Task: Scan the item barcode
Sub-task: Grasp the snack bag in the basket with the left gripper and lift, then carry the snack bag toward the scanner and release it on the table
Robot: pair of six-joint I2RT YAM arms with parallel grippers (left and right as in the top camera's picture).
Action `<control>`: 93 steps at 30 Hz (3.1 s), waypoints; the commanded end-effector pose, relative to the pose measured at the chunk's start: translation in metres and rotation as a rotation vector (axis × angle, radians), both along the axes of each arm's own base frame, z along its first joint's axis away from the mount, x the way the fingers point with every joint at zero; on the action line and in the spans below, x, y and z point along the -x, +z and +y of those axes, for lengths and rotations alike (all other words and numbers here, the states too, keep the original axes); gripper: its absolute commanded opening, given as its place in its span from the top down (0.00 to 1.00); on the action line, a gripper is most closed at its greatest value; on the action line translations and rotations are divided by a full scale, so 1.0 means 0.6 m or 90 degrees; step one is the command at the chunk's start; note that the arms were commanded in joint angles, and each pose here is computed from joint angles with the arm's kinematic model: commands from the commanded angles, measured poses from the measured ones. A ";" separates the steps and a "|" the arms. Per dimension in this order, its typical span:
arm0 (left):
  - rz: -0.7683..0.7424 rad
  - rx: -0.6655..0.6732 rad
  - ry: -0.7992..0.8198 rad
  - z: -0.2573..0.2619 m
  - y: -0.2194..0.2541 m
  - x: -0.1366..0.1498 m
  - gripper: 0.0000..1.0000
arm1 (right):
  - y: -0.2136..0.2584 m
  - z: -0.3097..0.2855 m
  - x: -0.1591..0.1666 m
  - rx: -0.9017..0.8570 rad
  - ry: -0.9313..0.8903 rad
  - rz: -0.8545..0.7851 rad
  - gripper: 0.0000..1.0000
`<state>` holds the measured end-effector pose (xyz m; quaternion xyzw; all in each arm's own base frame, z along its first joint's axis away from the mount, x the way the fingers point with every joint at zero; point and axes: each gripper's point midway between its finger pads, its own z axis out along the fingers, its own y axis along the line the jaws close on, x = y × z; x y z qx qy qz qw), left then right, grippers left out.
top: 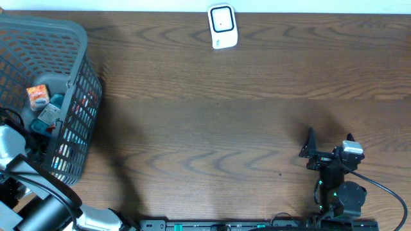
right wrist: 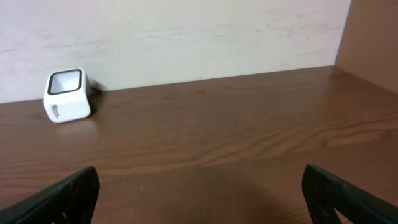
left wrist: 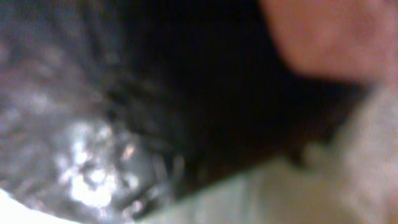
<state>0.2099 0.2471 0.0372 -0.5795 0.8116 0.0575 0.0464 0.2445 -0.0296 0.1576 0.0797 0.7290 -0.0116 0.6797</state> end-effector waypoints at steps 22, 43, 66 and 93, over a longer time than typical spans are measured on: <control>-0.340 -0.111 -0.065 0.009 0.310 -0.118 0.93 | -0.002 -0.002 0.000 0.010 -0.001 0.001 0.01; -0.819 -0.173 -0.370 -0.283 0.668 -0.132 0.93 | -0.002 -0.002 0.000 0.010 -0.001 0.001 0.01; -0.310 0.139 -1.147 -0.796 0.155 -0.213 0.93 | -0.002 -0.002 0.000 0.010 -0.001 0.001 0.01; -0.477 0.073 -1.145 -0.824 0.337 -0.218 0.92 | -0.002 -0.002 0.000 0.010 -0.001 0.001 0.01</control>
